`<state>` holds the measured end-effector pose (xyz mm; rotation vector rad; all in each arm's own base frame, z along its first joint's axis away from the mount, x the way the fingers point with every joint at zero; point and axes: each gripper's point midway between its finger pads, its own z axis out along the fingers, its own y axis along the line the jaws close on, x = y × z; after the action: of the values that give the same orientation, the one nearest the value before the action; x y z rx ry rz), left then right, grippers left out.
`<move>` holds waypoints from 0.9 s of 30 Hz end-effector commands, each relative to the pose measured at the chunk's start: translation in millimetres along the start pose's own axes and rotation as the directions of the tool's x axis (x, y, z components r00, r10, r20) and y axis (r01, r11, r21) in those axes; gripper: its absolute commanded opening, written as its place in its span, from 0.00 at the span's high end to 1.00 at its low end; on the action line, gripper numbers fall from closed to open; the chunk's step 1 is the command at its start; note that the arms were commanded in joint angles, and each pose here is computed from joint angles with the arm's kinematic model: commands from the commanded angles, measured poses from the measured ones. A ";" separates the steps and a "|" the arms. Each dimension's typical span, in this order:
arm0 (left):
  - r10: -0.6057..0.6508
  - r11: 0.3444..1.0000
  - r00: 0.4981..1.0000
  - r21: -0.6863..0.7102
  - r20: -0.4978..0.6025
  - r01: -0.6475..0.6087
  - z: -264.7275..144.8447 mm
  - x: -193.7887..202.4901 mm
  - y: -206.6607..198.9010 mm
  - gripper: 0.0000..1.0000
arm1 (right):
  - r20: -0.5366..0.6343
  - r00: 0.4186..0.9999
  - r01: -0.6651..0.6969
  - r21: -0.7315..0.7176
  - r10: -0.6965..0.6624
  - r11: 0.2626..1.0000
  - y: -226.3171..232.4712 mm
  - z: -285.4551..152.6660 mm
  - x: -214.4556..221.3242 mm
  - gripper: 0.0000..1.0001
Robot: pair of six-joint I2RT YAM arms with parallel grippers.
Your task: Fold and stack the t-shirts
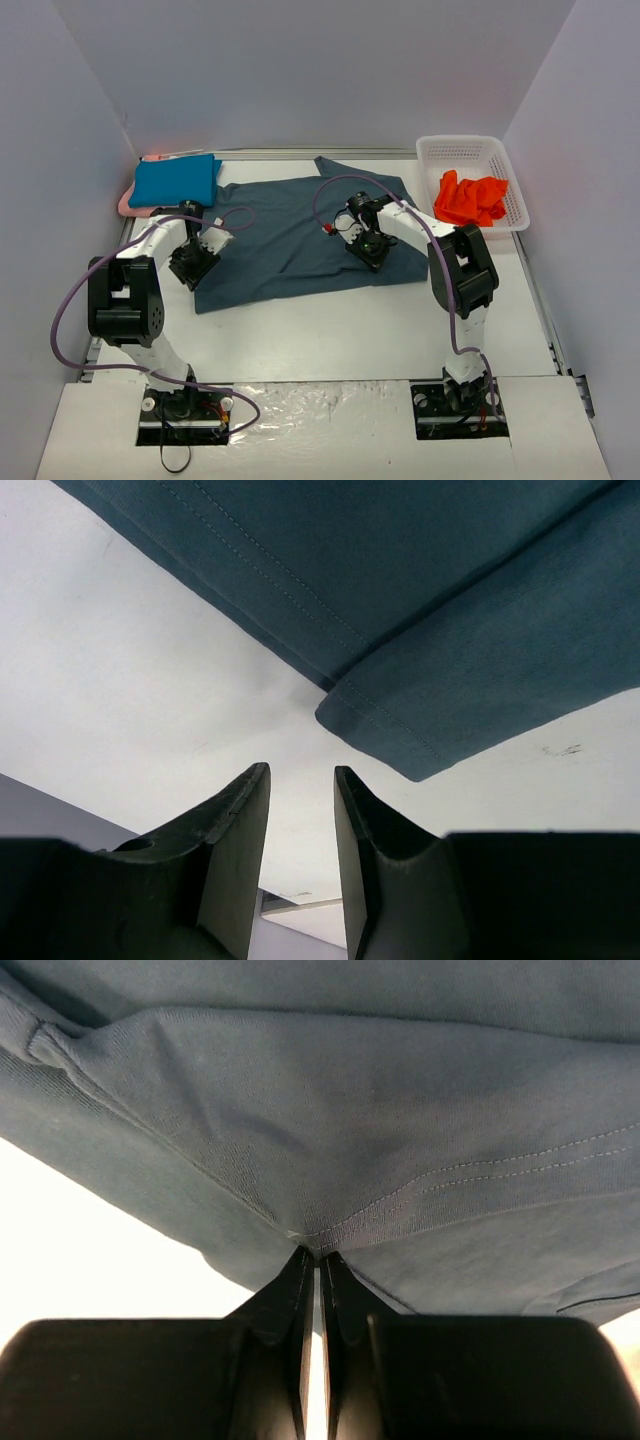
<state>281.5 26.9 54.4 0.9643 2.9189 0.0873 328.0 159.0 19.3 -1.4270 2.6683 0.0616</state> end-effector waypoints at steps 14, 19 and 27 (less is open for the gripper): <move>-0.010 0.998 1.000 -0.066 0.027 0.012 -18.1 4.6 8.1 0.69 | 0.098 0.995 -0.001 0.096 -0.009 0.995 -24.6 -39.7 -44.5 1.00; -0.007 0.998 1.000 -0.064 0.019 0.008 -15.4 4.8 8.6 0.69 | 0.082 0.996 0.015 0.095 -0.022 0.995 -27.1 -27.6 -54.6 1.00; -0.005 0.998 1.000 -0.055 0.006 0.006 -11.1 5.3 7.5 0.69 | 0.082 0.995 0.050 0.098 -0.059 0.994 -26.6 -13.9 -76.9 1.00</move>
<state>283.8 31.1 60.5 0.9536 2.8958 0.1371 388.7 199.8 32.9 -1.4121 2.5414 0.0110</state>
